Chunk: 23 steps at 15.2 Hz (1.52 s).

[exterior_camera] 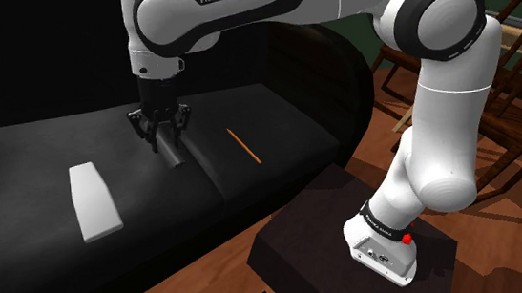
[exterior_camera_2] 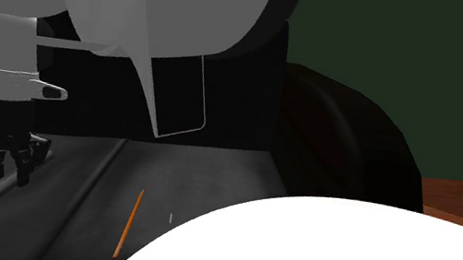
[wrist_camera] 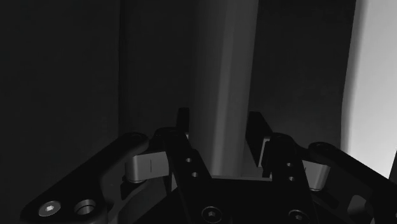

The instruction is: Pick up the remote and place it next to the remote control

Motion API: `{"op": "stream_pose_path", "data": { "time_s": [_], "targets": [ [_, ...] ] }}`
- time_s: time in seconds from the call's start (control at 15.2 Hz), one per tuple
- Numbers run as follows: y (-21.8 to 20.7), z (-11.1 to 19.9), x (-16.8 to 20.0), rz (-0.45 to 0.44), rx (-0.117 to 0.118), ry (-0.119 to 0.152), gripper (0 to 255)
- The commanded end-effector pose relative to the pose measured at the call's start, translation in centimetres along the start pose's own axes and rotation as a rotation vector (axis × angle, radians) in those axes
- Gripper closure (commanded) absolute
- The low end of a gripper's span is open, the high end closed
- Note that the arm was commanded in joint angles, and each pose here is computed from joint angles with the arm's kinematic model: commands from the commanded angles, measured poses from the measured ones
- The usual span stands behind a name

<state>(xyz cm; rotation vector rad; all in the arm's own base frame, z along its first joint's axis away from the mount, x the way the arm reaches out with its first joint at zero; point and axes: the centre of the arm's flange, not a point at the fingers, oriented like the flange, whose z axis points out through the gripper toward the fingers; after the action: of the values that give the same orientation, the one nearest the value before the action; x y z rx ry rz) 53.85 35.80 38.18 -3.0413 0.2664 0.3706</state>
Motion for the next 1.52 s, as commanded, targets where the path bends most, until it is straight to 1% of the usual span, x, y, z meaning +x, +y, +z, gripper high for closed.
{"op": "stream_pose_path", "data": {
  "time_s": [0.0,0.53,1.06,1.12,1.45],
  "targets": [
    [-0.2,1.0,0.3,0.0,0.0,0.0,255],
    [0.0,5.3,1.4,0.0,0.0,0.0,255],
    [0.0,5.3,1.4,0.0,0.0,0.0,255],
    [0.0,5.3,1.4,0.0,0.0,0.0,0],
    [0.0,5.3,1.4,0.0,0.0,0.0,0]
  ]
}}
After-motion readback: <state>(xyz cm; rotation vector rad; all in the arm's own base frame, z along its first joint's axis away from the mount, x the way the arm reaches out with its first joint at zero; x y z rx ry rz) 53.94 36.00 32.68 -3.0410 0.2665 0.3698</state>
